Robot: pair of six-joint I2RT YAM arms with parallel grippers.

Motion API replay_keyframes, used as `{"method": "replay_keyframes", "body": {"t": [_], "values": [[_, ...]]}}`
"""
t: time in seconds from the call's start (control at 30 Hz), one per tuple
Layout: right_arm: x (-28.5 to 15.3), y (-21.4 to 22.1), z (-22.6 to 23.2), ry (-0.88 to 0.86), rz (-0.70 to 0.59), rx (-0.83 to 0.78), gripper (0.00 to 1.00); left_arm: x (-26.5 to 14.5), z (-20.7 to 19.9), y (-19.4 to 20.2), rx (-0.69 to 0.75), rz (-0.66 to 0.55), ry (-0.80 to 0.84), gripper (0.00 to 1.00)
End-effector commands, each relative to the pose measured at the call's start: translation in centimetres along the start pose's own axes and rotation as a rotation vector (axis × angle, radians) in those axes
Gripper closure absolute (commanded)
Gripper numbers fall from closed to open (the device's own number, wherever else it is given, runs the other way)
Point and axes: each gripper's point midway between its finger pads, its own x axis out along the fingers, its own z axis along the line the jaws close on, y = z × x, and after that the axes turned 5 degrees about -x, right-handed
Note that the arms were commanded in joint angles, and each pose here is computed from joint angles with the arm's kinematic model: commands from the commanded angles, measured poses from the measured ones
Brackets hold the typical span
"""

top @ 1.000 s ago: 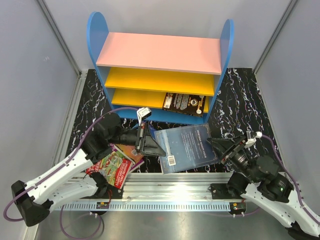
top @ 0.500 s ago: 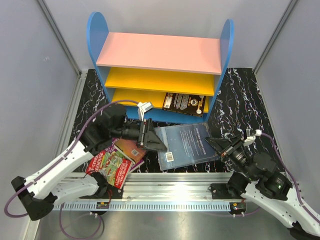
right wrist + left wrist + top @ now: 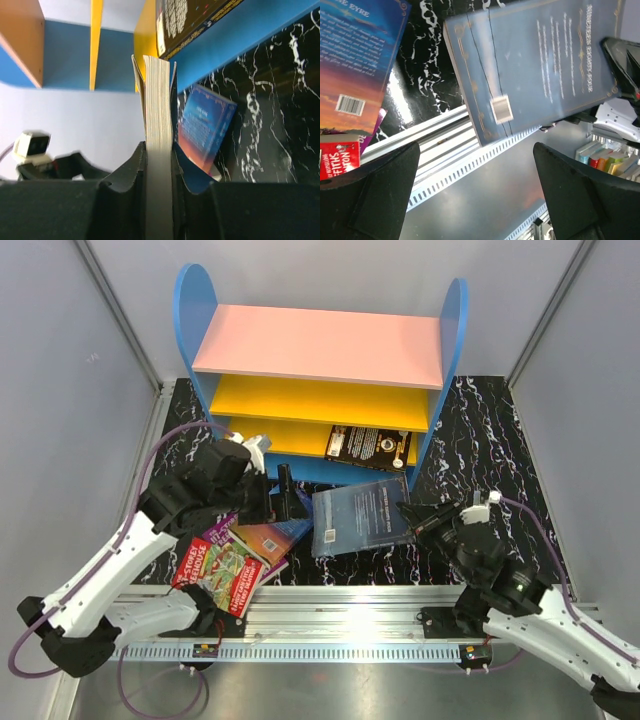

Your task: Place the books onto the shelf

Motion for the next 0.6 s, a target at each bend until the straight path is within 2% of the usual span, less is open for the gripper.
{"method": "replay_keyframes", "body": {"t": [0.0, 0.07, 0.2, 0.57], "values": [[0.6, -3.2, 5.4, -0.222, -0.160, 0.243, 1.00, -1.3, 1.0, -0.4, 0.029, -0.064, -0.022, 0.01], [1.1, -3.1, 5.6, -0.296, -0.172, 0.300, 1.00, -1.2, 1.7, 0.1, 0.024, -0.052, -0.039, 0.01], [1.7, -2.6, 5.2, -0.326, -0.173, 0.330, 1.00, -1.1, 2.7, 1.1, 0.022, -0.033, -0.048, 0.01], [1.2, -5.3, 8.0, -0.541, -0.282, 0.454, 1.00, -0.8, 3.2, 2.4, 0.035, 0.010, -0.029, 0.01]]}}
